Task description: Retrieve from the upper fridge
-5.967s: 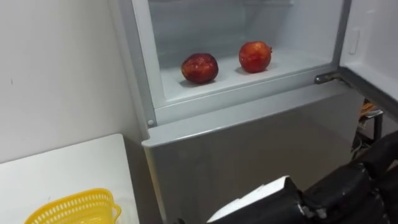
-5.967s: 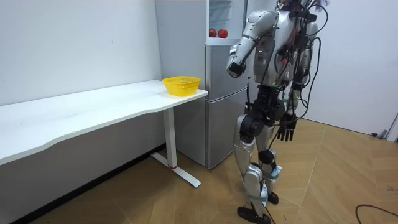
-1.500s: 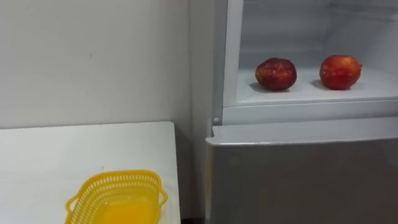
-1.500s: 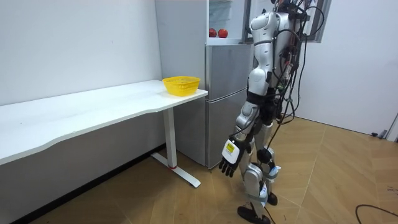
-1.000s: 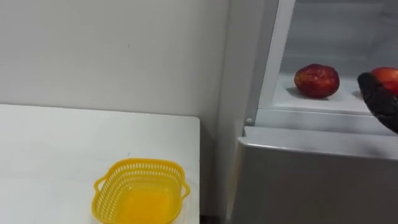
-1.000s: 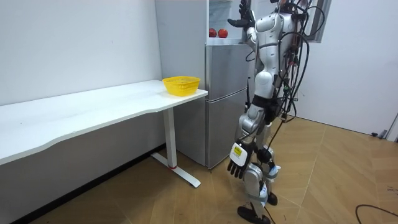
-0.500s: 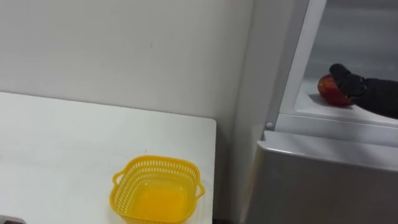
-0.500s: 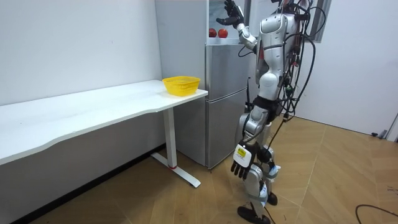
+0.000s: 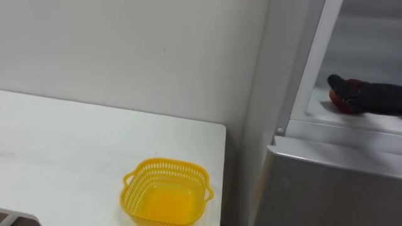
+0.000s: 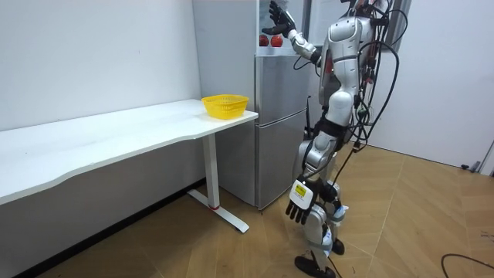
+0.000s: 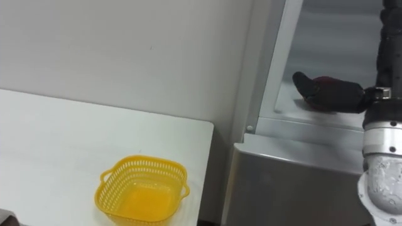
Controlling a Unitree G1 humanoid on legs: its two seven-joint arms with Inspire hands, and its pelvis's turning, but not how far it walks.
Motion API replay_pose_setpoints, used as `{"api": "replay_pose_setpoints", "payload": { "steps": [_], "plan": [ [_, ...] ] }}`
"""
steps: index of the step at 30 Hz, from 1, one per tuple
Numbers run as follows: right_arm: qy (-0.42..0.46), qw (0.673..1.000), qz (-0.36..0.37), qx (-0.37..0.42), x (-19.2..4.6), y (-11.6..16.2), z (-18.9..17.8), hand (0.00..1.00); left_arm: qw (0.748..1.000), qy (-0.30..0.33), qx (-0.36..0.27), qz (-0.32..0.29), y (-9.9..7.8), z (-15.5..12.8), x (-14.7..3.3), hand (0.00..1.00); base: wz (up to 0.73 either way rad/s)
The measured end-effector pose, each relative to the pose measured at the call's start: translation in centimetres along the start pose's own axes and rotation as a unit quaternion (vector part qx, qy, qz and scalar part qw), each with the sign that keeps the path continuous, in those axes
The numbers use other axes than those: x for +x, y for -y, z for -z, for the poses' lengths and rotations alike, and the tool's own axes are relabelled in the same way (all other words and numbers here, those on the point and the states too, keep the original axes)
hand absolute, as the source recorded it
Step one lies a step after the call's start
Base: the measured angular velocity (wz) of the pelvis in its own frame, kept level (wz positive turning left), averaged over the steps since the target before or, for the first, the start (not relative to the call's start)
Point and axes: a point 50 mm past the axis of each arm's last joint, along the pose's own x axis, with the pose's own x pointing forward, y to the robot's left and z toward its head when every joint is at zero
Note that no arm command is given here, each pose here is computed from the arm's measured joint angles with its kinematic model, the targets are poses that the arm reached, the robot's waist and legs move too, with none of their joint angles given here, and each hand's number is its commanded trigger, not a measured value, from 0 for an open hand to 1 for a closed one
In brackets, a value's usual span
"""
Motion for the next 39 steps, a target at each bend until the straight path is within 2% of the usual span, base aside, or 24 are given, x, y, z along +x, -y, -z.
{"api": "replay_pose_setpoints", "payload": {
  "steps": [13,27,39],
  "plan": [
    [-0.073,0.997,-0.033,-0.02,0.5,0.1,3.3,0.0,1.0,0.005,0.0,-0.004,-0.2,-0.4,0.1,0.0,0.02],
    [-0.088,0.992,-0.072,-0.047,0.4,0.1,4.2,0.0,1.0,0.011,0.004,0.0,-0.5,-0.8,0.0,0.0,0.01],
    [-0.097,0.987,-0.115,-0.064,2.0,-0.3,4.2,0.0,1.0,0.007,0.006,0.011,-1.0,-0.8,-0.1,0.0,0.0]
  ]
}}
